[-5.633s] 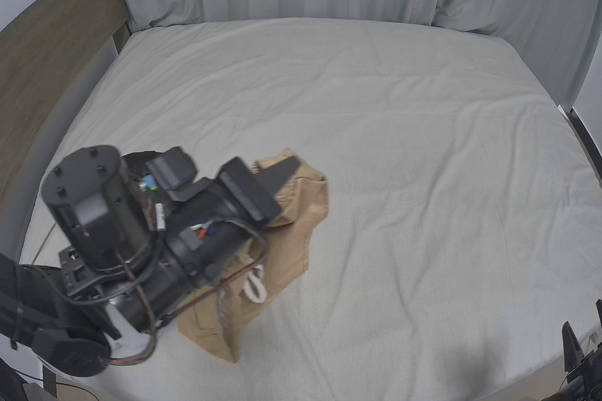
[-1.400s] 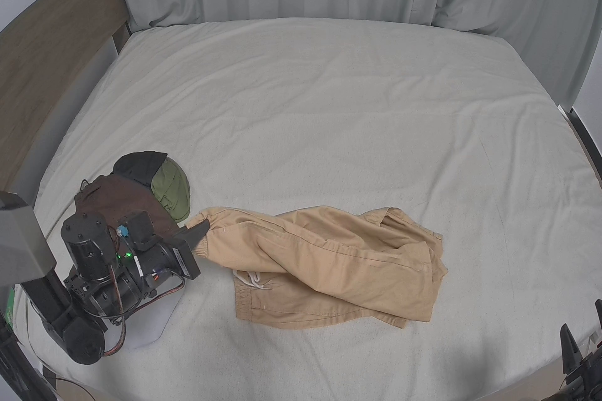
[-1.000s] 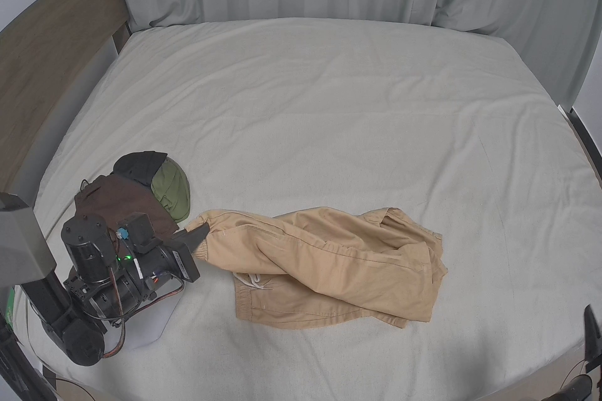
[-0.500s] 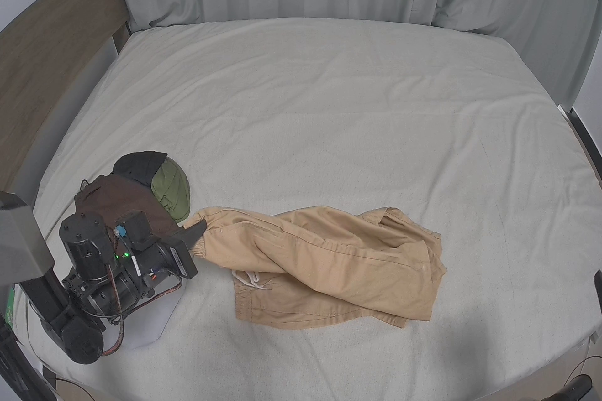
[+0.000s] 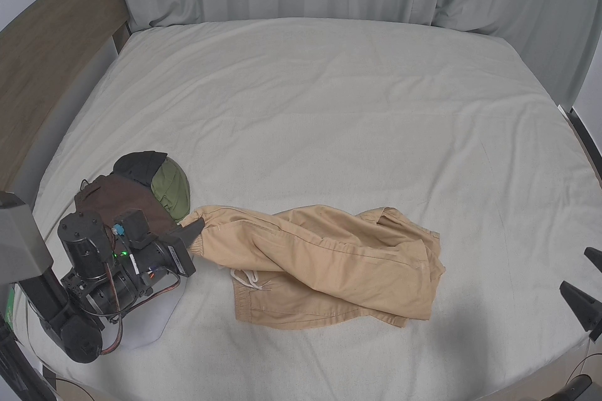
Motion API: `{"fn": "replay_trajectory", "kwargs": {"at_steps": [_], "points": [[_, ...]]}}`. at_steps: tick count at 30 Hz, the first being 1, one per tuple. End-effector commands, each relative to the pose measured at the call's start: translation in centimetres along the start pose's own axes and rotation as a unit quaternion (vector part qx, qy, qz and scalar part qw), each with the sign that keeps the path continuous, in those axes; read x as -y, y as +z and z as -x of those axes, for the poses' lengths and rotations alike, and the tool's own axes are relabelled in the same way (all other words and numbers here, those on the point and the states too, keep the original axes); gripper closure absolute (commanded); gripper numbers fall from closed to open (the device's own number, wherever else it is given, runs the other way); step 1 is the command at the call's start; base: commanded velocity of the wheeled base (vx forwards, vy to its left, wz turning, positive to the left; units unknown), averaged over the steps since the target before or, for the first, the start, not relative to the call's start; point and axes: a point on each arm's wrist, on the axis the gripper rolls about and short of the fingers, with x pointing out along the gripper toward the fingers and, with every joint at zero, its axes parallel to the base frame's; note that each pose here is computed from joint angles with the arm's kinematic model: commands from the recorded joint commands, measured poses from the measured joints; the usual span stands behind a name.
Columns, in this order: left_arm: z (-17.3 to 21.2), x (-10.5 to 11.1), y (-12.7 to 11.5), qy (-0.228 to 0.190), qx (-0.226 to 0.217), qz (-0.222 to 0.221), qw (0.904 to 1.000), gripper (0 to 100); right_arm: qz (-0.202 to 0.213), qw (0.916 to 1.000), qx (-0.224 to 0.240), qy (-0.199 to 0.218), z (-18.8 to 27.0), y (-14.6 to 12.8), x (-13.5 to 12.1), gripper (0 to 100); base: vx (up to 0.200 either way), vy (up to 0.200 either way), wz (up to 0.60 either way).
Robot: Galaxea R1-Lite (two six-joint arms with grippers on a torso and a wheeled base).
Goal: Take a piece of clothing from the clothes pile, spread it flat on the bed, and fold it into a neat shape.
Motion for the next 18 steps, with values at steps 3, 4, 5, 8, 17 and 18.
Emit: {"fn": "replay_trajectory", "kwargs": {"at_steps": [3, 4, 5, 8, 17, 18], "points": [[0.0, 0.1, 0.1, -0.001, 0.002, 0.0, 1.0, 100, -0.016, 0.9987, -0.04, 0.027, -1.6, 0.4, 0.5, 0, 0.0, 0.0, 0.0], [0.0, 0.1, 0.1, -0.001, 0.002, 0.0, 1.0, 100, -0.016, 0.9987, -0.04, 0.027, -1.6, 0.4, 0.5, 0, 0.0, 0.0, 0.0], [0.0, 0.0, 0.0, -0.001, 0.001, 0.0, 1.0, 100, -0.018, 0.9982, -0.047, 0.033, -2.1, 0.6, 0.6, 0, 0.0, 0.0, 0.0], [-0.1, 0.1, -0.1, -0.001, -0.001, 0.0, 1.0, 100, -0.023, 0.9969, -0.059, 0.048, -2.8, 1.0, 0.8, 0, 0.0, 0.0, 0.0], [-0.1, 0.0, -0.1, -0.001, -0.002, 0.0, 1.0, 100, -0.012, 0.9908, -0.109, 0.079, -5.3, 1.1, 1.6, 0, 0.0, 0.0, 0.0], [-0.1, 0.1, -0.1, -0.002, -0.002, 0.0, 1.0, 100, -0.014, 0.9897, -0.112, 0.088, -5.5, 1.1, 1.7, 0, 0.0, 0.0, 0.0]]}}
